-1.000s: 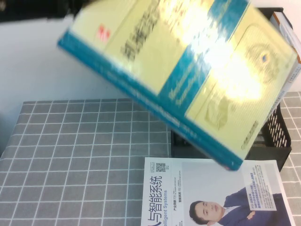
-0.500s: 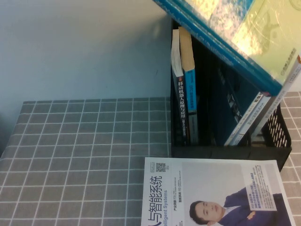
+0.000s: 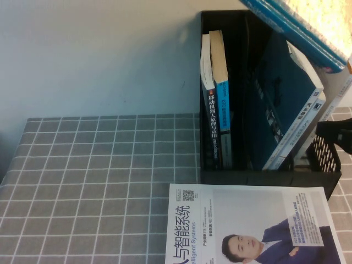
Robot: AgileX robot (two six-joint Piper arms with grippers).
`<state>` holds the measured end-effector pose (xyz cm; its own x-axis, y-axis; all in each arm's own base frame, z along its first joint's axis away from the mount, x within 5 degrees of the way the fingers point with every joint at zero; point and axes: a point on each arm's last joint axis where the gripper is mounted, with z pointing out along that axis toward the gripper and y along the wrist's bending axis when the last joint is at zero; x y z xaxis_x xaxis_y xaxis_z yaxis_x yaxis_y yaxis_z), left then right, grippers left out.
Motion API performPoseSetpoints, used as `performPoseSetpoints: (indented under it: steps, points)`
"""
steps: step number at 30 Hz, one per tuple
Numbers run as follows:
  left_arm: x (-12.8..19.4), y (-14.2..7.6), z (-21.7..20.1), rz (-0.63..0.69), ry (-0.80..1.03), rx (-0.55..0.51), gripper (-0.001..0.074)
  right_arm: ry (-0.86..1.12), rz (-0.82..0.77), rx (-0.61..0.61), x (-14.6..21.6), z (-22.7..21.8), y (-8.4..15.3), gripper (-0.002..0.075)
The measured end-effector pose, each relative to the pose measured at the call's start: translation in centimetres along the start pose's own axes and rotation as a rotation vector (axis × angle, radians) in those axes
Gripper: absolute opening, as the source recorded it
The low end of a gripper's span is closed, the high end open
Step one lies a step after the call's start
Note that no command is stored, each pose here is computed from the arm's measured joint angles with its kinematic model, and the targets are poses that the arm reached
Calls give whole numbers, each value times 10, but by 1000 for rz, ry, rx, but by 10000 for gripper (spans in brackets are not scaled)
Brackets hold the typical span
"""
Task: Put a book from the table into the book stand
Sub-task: Place the book on the book shelf
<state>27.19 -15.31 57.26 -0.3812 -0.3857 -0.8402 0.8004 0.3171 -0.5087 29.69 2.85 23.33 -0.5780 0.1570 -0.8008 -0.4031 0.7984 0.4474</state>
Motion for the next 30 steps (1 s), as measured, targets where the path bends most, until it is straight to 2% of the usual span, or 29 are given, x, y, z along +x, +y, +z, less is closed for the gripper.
performPoseSetpoints:
  steps: [8,19,30]
  points:
    - [-10,10,-12,-9,-14,-40,195,18,-42,-58,-7,22,1,-3]
    - [-6,9,-14,-6,46,-27,195,1,-167,-185,-30,49,47,-3]
    - [-6,9,-14,-8,46,-27,195,5,-183,-201,-32,58,54,-3]
